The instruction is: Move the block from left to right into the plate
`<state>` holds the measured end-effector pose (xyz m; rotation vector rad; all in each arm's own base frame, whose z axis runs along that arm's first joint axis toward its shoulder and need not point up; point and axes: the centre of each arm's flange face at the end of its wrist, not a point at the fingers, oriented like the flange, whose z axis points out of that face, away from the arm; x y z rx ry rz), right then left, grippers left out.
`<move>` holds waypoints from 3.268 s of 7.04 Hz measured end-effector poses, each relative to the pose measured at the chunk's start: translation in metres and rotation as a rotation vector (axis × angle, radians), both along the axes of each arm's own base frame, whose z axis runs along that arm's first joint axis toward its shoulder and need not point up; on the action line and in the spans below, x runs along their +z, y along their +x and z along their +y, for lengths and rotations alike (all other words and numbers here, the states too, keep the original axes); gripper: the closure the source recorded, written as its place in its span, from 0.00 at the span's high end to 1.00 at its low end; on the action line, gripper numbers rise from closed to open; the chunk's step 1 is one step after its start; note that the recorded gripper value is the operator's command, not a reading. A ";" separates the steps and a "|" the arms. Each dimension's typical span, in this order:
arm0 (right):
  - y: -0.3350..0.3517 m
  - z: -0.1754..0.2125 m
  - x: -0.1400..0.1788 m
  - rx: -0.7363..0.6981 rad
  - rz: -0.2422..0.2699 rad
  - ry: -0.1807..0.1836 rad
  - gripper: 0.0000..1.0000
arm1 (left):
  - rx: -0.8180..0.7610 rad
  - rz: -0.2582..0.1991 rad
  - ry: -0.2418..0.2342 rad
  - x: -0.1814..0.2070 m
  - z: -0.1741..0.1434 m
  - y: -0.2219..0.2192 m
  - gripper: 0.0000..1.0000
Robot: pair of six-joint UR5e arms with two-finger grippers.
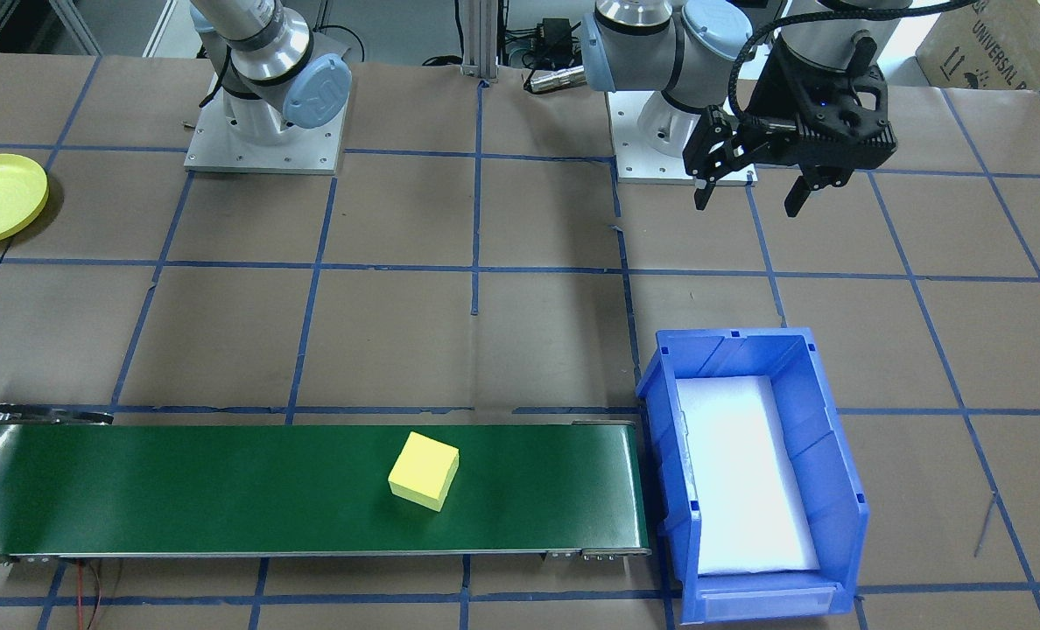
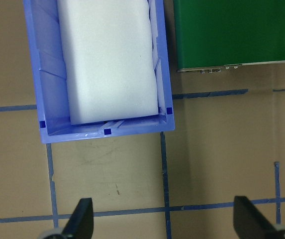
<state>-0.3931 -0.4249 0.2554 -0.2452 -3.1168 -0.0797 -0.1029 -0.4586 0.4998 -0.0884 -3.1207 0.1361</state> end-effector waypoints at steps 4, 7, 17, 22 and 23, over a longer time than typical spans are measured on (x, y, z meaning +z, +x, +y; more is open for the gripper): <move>-0.028 0.042 -0.027 -0.022 0.076 -0.033 1.00 | 0.002 0.008 0.006 -0.002 0.000 -0.001 1.00; -0.019 0.023 -0.014 -0.030 0.091 -0.093 1.00 | 0.002 0.009 0.006 -0.002 0.000 -0.001 1.00; 0.373 -0.225 0.064 -0.221 -0.292 -0.160 1.00 | 0.002 0.009 0.009 -0.003 0.001 -0.001 1.00; 0.418 -0.239 0.043 -0.235 -0.335 -0.176 1.00 | 0.002 0.009 0.009 -0.003 0.001 -0.001 1.00; 0.421 -0.240 0.038 -0.230 -0.346 -0.179 1.00 | 0.002 0.009 0.010 -0.003 0.001 -0.001 1.00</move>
